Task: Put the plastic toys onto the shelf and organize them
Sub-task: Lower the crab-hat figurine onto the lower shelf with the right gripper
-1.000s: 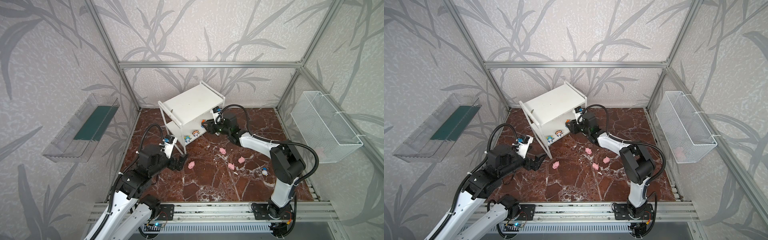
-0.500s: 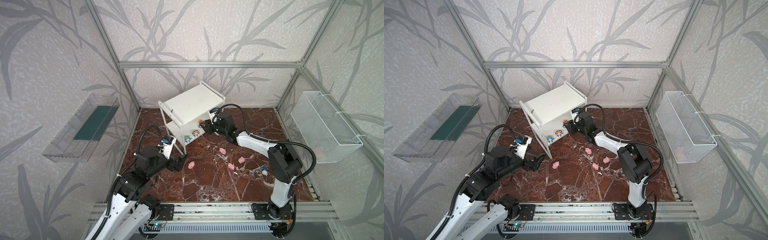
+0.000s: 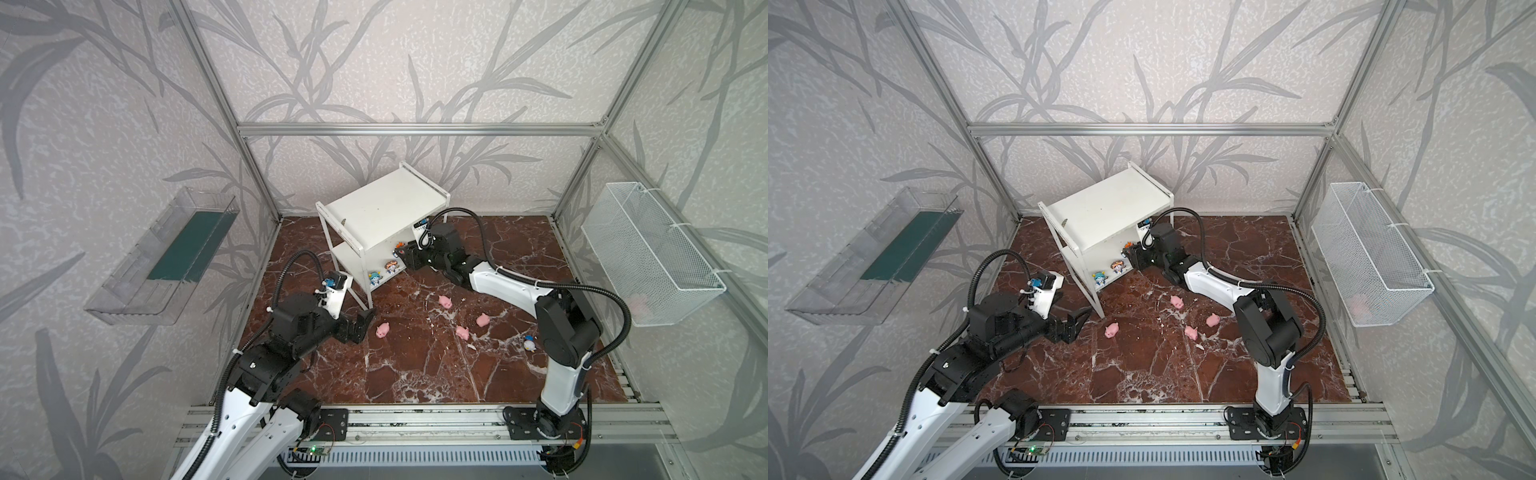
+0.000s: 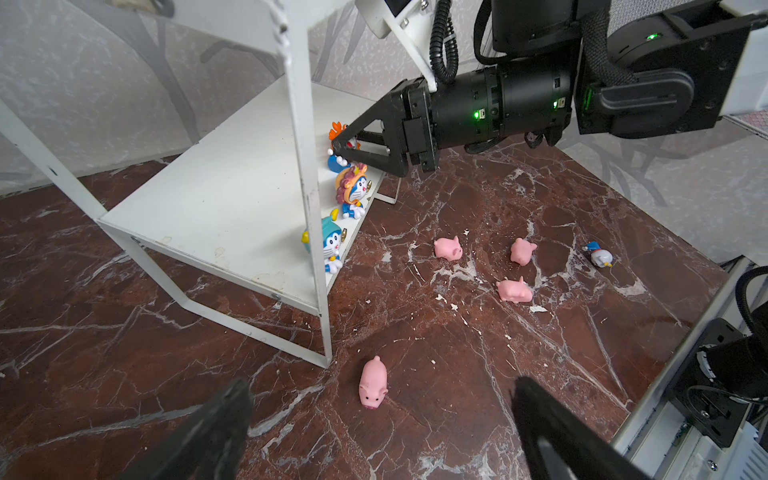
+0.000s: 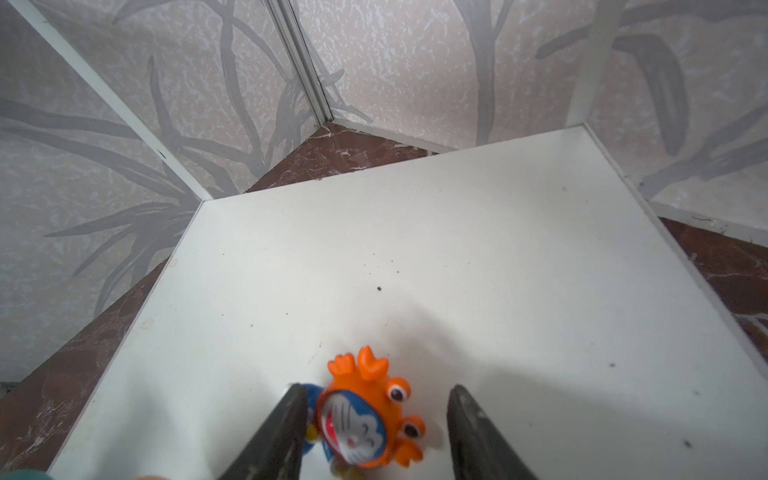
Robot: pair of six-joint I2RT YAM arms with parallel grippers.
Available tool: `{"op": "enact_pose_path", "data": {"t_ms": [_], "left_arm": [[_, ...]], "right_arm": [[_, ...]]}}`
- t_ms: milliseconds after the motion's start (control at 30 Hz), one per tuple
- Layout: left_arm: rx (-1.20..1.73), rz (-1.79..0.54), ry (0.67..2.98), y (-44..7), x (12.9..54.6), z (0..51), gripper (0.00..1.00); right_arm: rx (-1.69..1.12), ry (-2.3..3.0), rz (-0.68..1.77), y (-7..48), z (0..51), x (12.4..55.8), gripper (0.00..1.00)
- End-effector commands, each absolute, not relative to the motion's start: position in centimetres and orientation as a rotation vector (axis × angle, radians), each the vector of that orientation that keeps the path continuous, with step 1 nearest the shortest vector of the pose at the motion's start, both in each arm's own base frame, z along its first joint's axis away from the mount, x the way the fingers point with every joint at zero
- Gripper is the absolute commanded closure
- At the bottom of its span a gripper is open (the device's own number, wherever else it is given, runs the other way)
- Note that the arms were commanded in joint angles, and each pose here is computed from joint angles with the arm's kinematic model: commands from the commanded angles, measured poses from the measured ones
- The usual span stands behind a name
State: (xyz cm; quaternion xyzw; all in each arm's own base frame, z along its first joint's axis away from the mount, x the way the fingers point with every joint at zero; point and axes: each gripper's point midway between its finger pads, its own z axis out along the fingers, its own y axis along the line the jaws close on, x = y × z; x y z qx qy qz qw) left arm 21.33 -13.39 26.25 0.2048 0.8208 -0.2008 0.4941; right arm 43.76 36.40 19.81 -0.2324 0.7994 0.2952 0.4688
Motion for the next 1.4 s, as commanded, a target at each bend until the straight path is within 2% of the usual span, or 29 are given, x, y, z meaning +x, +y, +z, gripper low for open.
{"op": "enact_pose_path", "data": {"t_ms": [0,300,733,1167,1367], "left_arm": [[0.501,-0.488,1.982,-13.4,21.3,26.1,0.01],[0.496,-0.483,1.984,-13.3,21.4,26.1,0.01],[0.499,-0.483,1.986,-13.4,21.4,26.0,0.01],[0.500,-0.487,1.994,-13.4,21.5,25.8,0.01],[0.502,-0.486,1.993,-13.4,21.5,25.9,0.01]], "right_arm": [[-0.607,1.941,0.710,37.1,19.9,44.5,0.45],[-0.608,1.938,0.769,37.6,19.6,44.8,0.50],[-0.579,1.899,0.741,36.5,20.2,44.2,0.68],[-0.556,1.865,0.671,34.6,21.0,43.4,0.69],[-0.534,1.851,0.705,34.6,21.9,43.7,0.62]]}}
